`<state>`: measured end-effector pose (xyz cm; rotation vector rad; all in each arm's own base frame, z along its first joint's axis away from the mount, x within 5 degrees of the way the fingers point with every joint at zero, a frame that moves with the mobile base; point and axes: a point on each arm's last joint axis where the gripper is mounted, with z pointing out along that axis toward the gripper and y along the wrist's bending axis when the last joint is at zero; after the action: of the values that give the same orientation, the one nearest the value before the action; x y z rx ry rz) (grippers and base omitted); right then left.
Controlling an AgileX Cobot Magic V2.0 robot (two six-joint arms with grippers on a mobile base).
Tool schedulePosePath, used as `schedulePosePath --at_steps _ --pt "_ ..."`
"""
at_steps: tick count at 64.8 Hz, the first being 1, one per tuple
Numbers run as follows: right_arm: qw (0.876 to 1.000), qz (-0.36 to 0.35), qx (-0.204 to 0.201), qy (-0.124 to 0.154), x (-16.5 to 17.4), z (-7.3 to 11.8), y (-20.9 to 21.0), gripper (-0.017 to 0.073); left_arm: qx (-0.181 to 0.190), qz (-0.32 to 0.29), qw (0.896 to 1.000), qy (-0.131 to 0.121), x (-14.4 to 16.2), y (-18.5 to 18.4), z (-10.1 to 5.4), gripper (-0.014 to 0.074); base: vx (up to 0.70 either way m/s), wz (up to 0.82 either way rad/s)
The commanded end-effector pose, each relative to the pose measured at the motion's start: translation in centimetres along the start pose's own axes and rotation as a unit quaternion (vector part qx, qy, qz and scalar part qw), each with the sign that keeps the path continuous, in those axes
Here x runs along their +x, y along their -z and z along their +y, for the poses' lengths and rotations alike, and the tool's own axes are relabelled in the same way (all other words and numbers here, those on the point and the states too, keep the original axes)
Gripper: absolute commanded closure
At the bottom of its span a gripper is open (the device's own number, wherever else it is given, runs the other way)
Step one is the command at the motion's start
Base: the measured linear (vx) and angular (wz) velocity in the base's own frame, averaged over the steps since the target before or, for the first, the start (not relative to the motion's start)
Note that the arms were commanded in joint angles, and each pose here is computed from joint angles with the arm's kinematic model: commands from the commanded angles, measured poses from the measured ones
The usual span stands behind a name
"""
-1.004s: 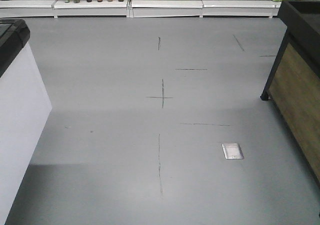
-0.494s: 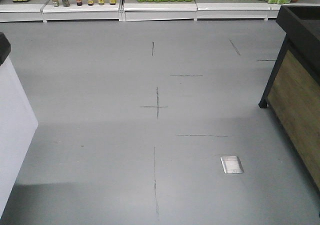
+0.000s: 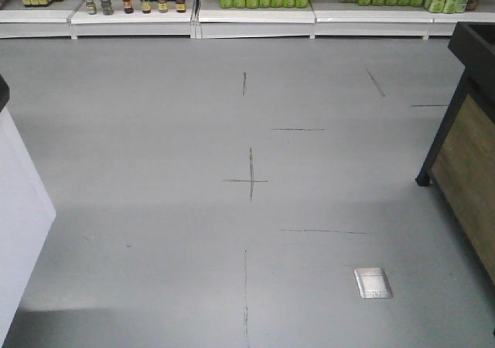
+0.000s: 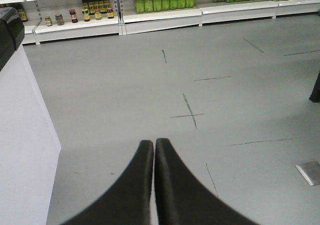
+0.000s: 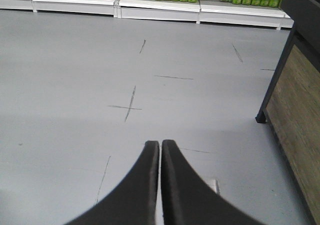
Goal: Pick three apples into basket with both arms
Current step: 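Drive the base forward along the aisle toward the fruit tables, then turn the base and approach the table holding the light-blue basket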
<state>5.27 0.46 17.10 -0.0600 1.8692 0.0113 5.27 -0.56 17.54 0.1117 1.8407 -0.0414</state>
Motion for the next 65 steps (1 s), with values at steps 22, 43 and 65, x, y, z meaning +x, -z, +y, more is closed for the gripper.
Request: schedulePosePath --at_steps 22,43,65 --pt "0.999 -0.037 0.007 -0.001 -0.52 -0.12 0.05 0.0564 -0.003 -0.055 0.998 0.003 -1.51 0.43 0.07 0.0600 0.21 -0.07" --pt "0.999 -0.037 0.007 -0.001 -0.52 -0.12 0.05 0.0564 -0.003 -0.055 0.998 0.003 -1.51 0.43 0.07 0.0600 0.17 -0.54" --pt "0.999 -0.037 0.007 -0.001 -0.52 -0.12 0.05 0.0564 -0.003 -0.055 0.998 0.003 -1.51 0.43 0.07 0.0600 0.16 -0.60"
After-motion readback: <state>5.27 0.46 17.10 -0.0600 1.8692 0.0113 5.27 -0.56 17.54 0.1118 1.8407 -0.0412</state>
